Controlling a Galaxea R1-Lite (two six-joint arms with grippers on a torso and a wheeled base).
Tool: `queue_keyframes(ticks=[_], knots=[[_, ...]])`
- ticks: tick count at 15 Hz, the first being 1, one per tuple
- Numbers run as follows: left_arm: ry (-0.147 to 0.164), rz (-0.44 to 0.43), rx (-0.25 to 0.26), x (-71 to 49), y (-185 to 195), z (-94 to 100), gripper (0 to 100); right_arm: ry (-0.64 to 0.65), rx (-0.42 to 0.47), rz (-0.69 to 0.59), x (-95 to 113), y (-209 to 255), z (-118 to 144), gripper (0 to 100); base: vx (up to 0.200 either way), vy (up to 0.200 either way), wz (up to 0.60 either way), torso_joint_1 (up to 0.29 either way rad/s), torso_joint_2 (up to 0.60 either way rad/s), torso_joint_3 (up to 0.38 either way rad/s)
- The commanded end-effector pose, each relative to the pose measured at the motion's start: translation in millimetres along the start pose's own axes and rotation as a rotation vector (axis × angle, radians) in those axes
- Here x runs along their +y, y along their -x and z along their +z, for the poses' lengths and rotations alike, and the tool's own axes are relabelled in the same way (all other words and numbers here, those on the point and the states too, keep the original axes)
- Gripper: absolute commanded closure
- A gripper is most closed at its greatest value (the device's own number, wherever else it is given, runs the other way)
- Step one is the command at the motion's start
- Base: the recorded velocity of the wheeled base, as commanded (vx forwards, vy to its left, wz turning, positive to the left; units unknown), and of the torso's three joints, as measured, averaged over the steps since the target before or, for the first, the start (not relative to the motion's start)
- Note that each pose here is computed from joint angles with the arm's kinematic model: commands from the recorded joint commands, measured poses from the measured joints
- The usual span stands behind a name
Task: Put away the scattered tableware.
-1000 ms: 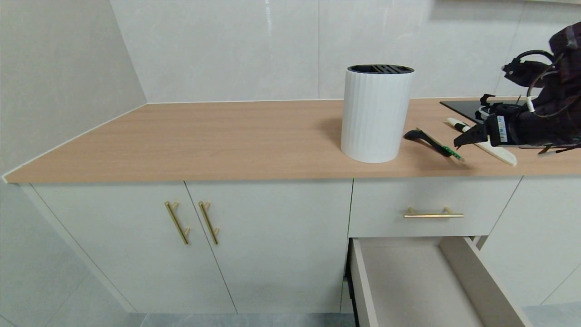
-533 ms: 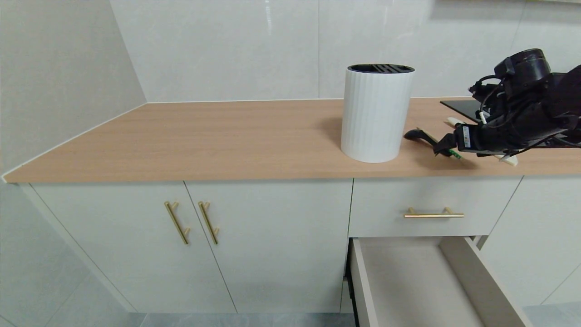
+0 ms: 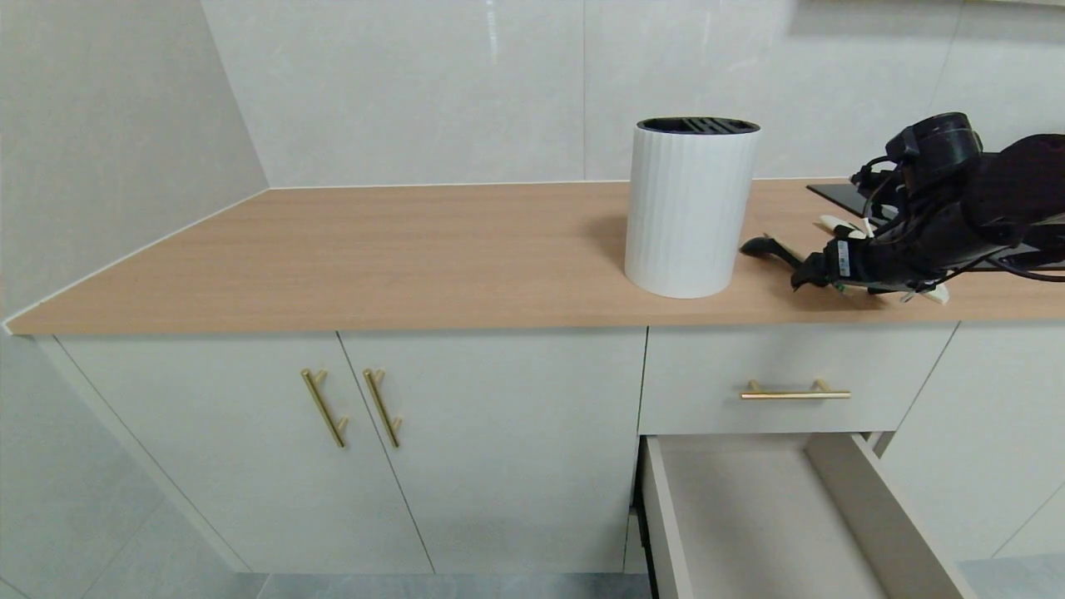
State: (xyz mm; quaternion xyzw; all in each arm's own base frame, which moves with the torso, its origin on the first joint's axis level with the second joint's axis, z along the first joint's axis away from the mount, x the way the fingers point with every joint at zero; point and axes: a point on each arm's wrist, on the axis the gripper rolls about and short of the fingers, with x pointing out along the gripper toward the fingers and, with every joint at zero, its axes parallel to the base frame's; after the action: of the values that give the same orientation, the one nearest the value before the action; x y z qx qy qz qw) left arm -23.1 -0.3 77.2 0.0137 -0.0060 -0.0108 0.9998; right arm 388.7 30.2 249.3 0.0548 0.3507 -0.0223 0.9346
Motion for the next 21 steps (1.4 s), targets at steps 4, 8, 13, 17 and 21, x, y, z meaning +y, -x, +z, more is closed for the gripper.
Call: queue_keyframes(ticks=[4,8,13,17,21], knots=[[0.000,0.000,0.001,0.0,0.0,-0.1,0,-0.001,0.007,0.000,0.0,-1.1,-0.9,100,0.000,0.000,0.00,0.000,0.00,0.000],[0.000,0.000,0.001,0.0,0.0,-0.1,0,-0.004,0.007,-0.003,-1.9,0.0,-0.6,100,0.000,0.000,0.00,0.000,0.00,0.000],[0.000,0.000,-0.001,0.0,0.0,0.1,0,-0.053,-0.058,0.009,-2.8,32.9,5.9,100,0.000,0.000,0.00,0.000,0.00,0.000],[0.000,0.000,-0.001,0.0,0.0,0.1,0,-0.065,-0.145,0.060,-9.2,125.5,-17.0,100,0.000,0.000,0.00,0.000,0.00,0.000],[0.000,0.000,0.001,0.0,0.0,-0.1,0,-0.013,-0.144,0.157,-7.1,193.7,-71.5,100,0.000,0.000,0.00,0.000,0.00,0.000]])
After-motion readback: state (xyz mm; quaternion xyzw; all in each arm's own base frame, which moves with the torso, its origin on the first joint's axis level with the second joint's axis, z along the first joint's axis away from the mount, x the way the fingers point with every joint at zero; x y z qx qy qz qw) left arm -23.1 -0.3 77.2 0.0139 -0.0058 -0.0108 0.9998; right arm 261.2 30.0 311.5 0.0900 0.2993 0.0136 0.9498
